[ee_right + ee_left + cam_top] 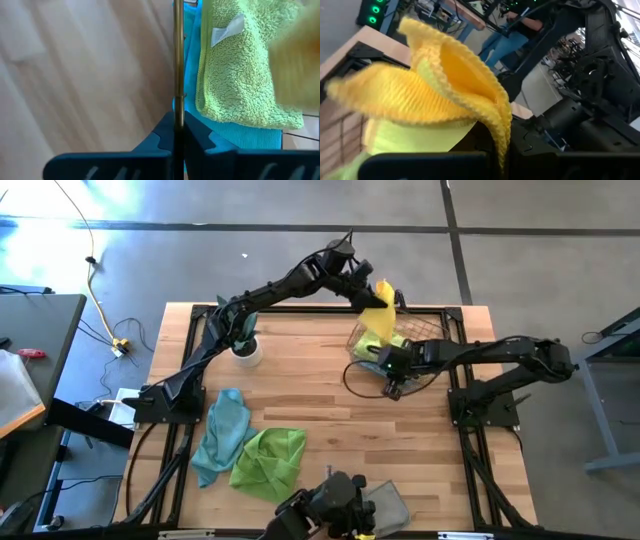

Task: Fold microfiber towels
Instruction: Put the yellow towel into the wire basket

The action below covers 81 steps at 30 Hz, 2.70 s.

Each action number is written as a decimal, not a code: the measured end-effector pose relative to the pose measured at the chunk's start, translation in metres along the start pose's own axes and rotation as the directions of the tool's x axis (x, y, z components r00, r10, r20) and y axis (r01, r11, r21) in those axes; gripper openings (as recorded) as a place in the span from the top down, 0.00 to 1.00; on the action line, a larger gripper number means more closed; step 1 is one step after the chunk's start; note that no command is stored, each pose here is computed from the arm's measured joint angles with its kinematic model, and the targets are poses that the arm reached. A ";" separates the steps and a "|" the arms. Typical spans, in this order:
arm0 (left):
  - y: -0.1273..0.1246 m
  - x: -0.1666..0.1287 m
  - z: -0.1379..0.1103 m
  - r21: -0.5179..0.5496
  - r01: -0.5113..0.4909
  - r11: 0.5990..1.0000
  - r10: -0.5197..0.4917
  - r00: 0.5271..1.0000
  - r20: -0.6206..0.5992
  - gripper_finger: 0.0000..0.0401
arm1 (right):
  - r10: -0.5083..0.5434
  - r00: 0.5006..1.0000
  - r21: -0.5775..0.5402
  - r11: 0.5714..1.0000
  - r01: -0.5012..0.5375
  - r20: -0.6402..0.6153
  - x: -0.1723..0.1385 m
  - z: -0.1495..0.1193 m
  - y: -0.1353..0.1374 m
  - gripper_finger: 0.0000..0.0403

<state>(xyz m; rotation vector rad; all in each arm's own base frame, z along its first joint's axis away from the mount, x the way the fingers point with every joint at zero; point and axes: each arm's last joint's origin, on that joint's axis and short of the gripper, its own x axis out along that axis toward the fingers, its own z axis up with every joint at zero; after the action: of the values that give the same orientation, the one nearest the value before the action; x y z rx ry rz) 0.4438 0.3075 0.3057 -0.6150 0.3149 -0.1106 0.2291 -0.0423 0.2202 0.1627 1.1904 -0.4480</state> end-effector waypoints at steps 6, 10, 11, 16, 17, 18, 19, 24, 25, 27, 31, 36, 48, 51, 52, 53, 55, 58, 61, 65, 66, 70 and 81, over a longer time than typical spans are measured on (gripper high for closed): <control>-0.014 0.015 -0.006 0.011 0.025 1.000 -0.025 0.999 -0.021 1.00 | 0.040 0.996 -0.026 0.999 -0.039 0.074 -0.003 0.004 0.013 1.00; -0.022 0.022 -0.009 0.018 0.042 0.999 -0.041 0.999 -0.031 1.00 | 0.059 0.994 -0.049 0.997 -0.055 0.093 -0.005 0.004 0.021 1.00; -0.023 0.023 -0.009 0.018 0.044 0.999 -0.043 0.999 -0.032 1.00 | 0.063 0.993 -0.056 0.997 -0.058 0.096 -0.005 0.004 0.023 1.00; -0.024 0.024 -0.010 0.015 0.044 0.999 -0.044 0.998 -0.033 1.00 | 0.091 0.992 -0.029 0.996 -0.088 0.093 -0.006 0.002 0.028 0.95; -0.024 0.024 -0.010 0.012 0.044 0.999 -0.043 0.999 -0.033 1.00 | 0.094 0.992 -0.018 0.995 -0.093 0.088 -0.006 0.002 0.029 0.92; -0.024 0.024 -0.010 0.004 0.042 0.999 -0.042 0.999 -0.033 1.00 | 0.098 0.992 -0.012 0.995 -0.097 0.084 -0.006 0.001 0.029 0.88; -0.023 0.024 -0.010 -0.004 0.041 0.999 -0.041 0.999 -0.033 1.00 | 0.098 0.992 -0.005 0.995 -0.098 0.085 -0.006 0.001 0.029 0.84; -0.022 0.024 -0.013 -0.033 0.031 0.999 -0.032 0.998 -0.056 1.00 | 0.087 0.993 -0.018 0.996 -0.086 0.080 -0.009 0.003 0.028 0.64; -0.023 0.025 -0.014 -0.042 0.028 0.999 -0.031 0.997 -0.065 1.00 | 0.087 0.993 -0.019 0.996 -0.085 0.078 -0.013 0.005 0.028 0.62; -0.024 0.026 -0.017 -0.057 0.023 0.998 -0.028 0.996 -0.084 1.00 | 0.087 0.993 -0.024 0.996 -0.086 0.077 -0.024 0.009 0.027 0.58; -0.033 0.036 -0.026 -0.057 0.014 0.998 -0.021 0.992 -0.127 1.00 | 0.071 0.995 -0.040 0.997 -0.069 0.069 -0.060 0.008 0.020 0.58; -0.057 0.057 -0.038 -0.032 0.055 0.998 -0.059 0.985 -0.164 1.00 | -0.025 0.987 0.046 0.999 0.018 0.160 -0.105 -0.008 0.003 0.61; -0.079 0.080 -0.041 0.162 -0.221 0.962 0.223 0.975 0.005 1.00 | -0.022 0.951 0.201 0.979 -0.042 0.308 -0.115 -0.045 -0.015 0.62; -0.077 0.078 -0.041 0.155 -0.254 0.955 0.254 0.967 0.015 1.00 | -0.026 0.960 0.198 0.980 -0.031 0.279 -0.105 -0.049 -0.014 0.62; -0.077 0.079 -0.042 0.145 -0.251 0.957 0.253 0.967 0.009 1.00 | -0.030 0.963 0.194 0.981 -0.024 0.267 -0.102 -0.050 -0.013 0.62; -0.078 0.079 -0.042 0.137 -0.251 0.958 0.253 0.968 0.003 1.00 | -0.033 0.965 0.191 0.981 -0.018 0.259 -0.098 -0.051 -0.012 0.62; -0.079 0.080 -0.044 0.131 -0.250 0.959 0.253 0.967 -0.010 1.00 | -0.042 0.967 0.176 0.984 -0.004 0.253 -0.092 -0.053 -0.012 0.62; -0.080 0.081 -0.047 0.132 -0.257 0.957 0.262 0.965 -0.028 1.00 | -0.040 0.964 0.167 0.986 -0.005 0.262 -0.086 -0.053 -0.010 0.62; -0.080 0.082 -0.047 0.132 -0.288 0.949 0.292 0.956 -0.017 1.00 | -0.034 0.958 0.151 0.988 -0.010 0.284 -0.086 -0.051 -0.009 0.62; -0.081 0.083 -0.049 0.132 -0.295 0.946 0.300 0.954 -0.019 1.00 | -0.027 0.951 0.146 0.989 -0.020 0.307 -0.086 -0.049 -0.009 0.62; -0.081 0.085 -0.051 0.132 -0.294 0.947 0.300 0.954 -0.024 1.00 | -0.025 0.950 0.143 0.990 -0.020 0.311 -0.086 -0.048 -0.008 0.62; -0.068 0.100 -0.068 0.111 -0.305 0.946 0.313 0.947 -0.065 1.00 | -0.023 0.946 0.143 0.989 -0.025 0.322 -0.087 -0.047 -0.008 0.62; -0.045 0.100 -0.069 -0.012 -0.212 0.977 0.211 0.974 -0.084 1.00 | -0.025 0.945 0.131 0.991 -0.020 0.327 -0.087 -0.047 -0.008 0.62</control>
<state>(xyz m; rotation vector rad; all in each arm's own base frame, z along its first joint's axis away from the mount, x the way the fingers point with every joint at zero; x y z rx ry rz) 0.5157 0.2135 0.2536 -0.5952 0.4599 0.0726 0.1598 -0.0113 0.2840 0.1933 0.8330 -0.5347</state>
